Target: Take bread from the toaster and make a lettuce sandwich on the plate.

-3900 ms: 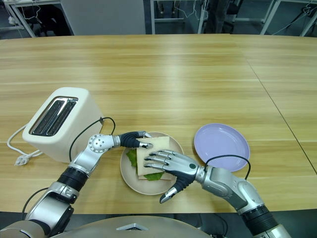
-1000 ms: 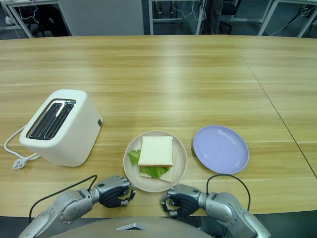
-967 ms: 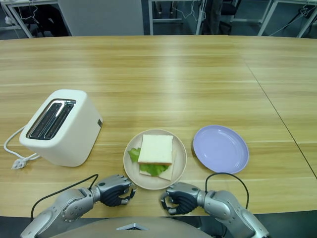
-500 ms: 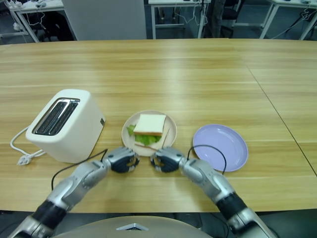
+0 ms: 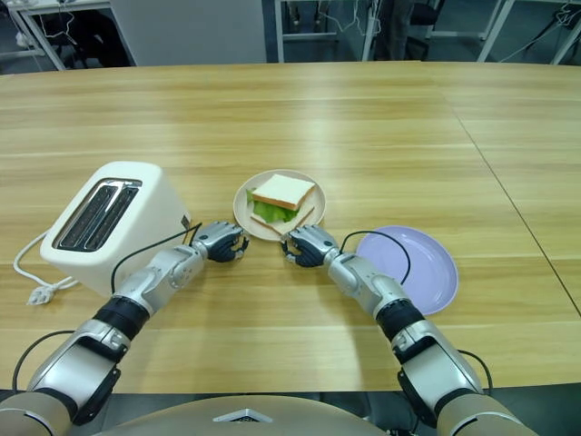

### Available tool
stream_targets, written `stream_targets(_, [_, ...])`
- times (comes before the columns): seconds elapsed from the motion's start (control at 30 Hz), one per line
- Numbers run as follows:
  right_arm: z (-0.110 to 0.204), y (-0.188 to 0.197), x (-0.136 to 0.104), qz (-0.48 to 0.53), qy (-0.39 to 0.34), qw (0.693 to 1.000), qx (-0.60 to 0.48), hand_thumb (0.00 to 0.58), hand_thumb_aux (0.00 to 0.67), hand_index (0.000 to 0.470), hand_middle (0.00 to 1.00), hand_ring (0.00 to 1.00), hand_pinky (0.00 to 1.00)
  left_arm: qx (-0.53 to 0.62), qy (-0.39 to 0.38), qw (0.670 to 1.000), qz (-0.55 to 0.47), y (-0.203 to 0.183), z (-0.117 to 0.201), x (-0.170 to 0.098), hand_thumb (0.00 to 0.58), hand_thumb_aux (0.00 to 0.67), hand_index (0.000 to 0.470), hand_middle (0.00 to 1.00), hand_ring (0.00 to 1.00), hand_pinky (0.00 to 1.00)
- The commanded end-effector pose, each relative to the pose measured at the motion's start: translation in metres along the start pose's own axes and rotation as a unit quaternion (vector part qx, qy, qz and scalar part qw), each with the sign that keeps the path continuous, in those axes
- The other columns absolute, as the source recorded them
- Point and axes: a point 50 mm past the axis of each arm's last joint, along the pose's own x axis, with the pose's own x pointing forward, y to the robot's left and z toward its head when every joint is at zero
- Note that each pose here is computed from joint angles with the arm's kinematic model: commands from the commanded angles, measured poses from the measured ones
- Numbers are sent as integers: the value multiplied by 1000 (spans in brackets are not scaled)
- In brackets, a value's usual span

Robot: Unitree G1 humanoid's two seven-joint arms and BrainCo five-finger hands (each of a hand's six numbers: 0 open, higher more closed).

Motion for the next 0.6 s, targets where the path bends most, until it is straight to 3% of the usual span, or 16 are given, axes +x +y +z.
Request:
stream_targets(0.03, [3, -26, -22, -59, -18, 997, 47, 580, 670, 460, 1000, 1000, 1000, -73, -52, 995, 50, 14, 18, -27, 580, 670, 460, 1000, 1000, 1000])
stream_targets(0.2, [13, -65, -61, -191, -42, 971, 134, 580, 670, 460, 1000, 1000, 1000, -191, -103, 953, 211, 55, 42, -73, 580, 670, 460, 1000, 1000, 1000])
stream_targets(0.23, [16, -74, -70, -230, -49, 960, 155, 580, 670, 460, 1000, 1000, 1000, -216, -108, 936, 256, 64, 46, -85, 574, 602, 413, 1000, 1000, 1000])
stream_targets(0.27, [18, -82, -79, -268, -52, 946, 174, 580, 670, 460, 1000, 1000, 1000, -236, -110, 919, 296, 71, 49, -95, 500, 420, 289, 780, 780, 780])
stream_targets(0.3, [20, -89, -87, -306, -54, 932, 186, 498, 418, 287, 1000, 1000, 1000, -251, -111, 903, 331, 77, 51, -105, 244, 160, 110, 220, 220, 220])
stream_targets(0.33, [21, -97, -95, -346, -57, 916, 194, 96, 58, 40, 961, 961, 961, -268, -110, 883, 369, 83, 52, -115, 0, 0, 0, 0, 0, 0])
stream_targets(0.37, [21, -103, -103, -382, -57, 899, 207, 0, 0, 0, 714, 714, 714, -284, -108, 865, 400, 88, 52, -123, 0, 0, 0, 0, 0, 0])
stream_targets(0.4, [21, -110, -111, -414, -58, 882, 219, 0, 0, 0, 373, 373, 373, -301, -112, 845, 428, 92, 52, -132, 0, 0, 0, 0, 0, 0])
stream_targets(0.47, [20, -118, -122, -459, -61, 853, 243, 0, 0, 0, 0, 0, 0, -344, -129, 802, 470, 97, 53, -146, 0, 0, 0, 0, 0, 0])
stream_targets(0.53, [17, -124, -130, -489, -64, 827, 272, 0, 0, 0, 0, 0, 0, -389, -154, 767, 487, 100, 53, -156, 0, 0, 0, 0, 0, 0])
stream_targets(0.6, [14, -128, -135, -508, -70, 804, 301, 0, 0, 0, 0, 0, 0, -412, -168, 752, 486, 101, 51, -161, 0, 0, 0, 0, 0, 0])
